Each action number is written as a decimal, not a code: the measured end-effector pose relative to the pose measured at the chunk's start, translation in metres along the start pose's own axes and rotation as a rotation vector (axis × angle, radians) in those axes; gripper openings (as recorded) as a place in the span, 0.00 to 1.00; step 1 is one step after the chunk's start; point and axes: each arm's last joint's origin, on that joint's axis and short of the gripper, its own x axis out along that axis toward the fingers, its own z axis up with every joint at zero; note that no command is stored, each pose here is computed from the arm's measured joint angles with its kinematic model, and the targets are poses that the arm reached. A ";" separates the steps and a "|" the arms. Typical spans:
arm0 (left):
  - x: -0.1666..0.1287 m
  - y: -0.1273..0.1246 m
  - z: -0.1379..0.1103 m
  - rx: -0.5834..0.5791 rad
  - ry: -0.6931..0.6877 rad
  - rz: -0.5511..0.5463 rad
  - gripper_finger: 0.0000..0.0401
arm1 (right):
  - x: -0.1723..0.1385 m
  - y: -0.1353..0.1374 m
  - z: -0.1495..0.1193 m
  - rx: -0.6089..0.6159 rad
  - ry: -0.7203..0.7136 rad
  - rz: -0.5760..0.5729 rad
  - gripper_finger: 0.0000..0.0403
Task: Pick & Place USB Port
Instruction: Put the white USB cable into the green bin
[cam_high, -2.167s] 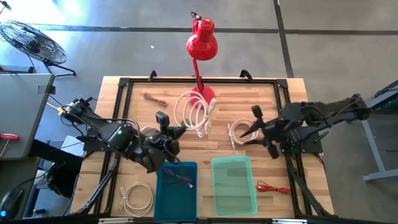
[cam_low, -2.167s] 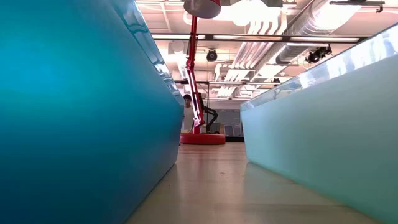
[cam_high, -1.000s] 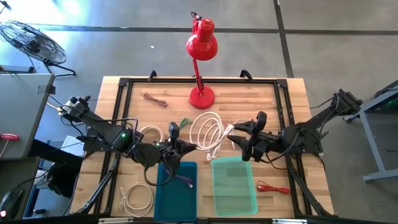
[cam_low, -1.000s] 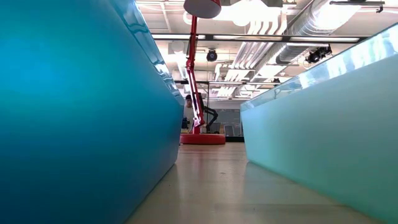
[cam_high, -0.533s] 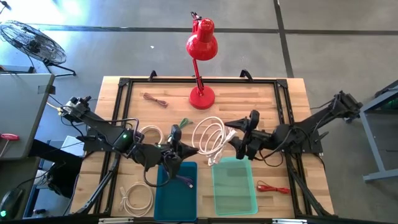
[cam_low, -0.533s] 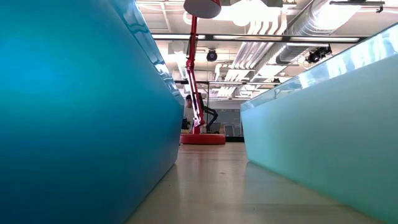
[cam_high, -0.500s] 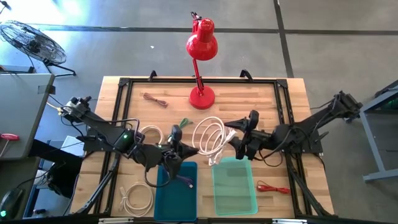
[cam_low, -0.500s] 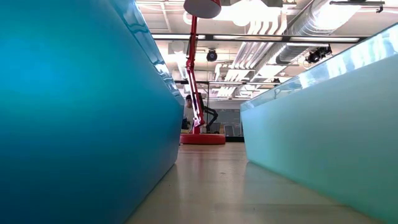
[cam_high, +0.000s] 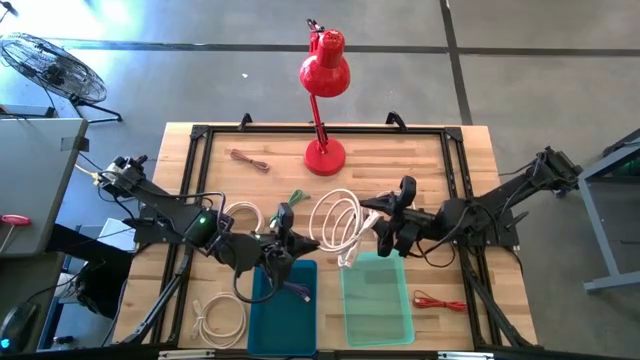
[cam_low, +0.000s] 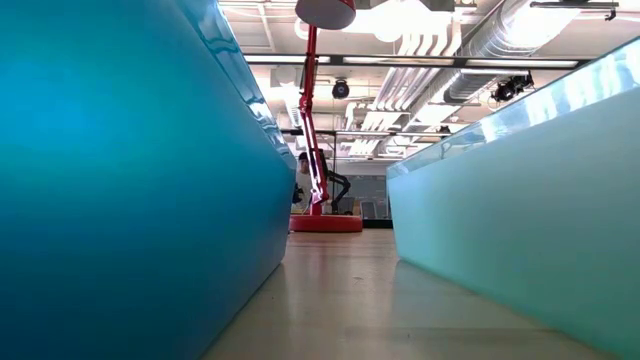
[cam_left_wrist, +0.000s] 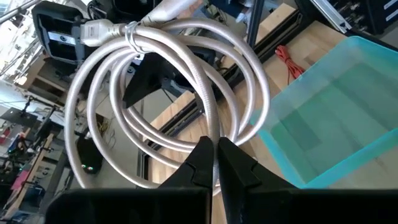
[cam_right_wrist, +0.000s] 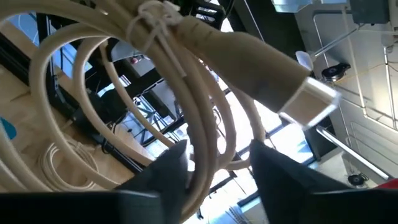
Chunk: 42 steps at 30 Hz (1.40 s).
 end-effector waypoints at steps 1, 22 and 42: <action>0.000 0.000 0.000 0.000 0.000 0.000 0.00 | 0.000 0.000 0.000 0.000 -0.001 0.001 0.30; 0.000 0.001 0.001 0.000 -0.006 0.006 0.26 | -0.003 -0.007 -0.006 -0.011 0.281 -0.178 0.02; -0.002 0.006 -0.010 0.133 0.240 0.269 0.36 | -0.045 0.012 0.016 0.066 0.490 -0.228 0.02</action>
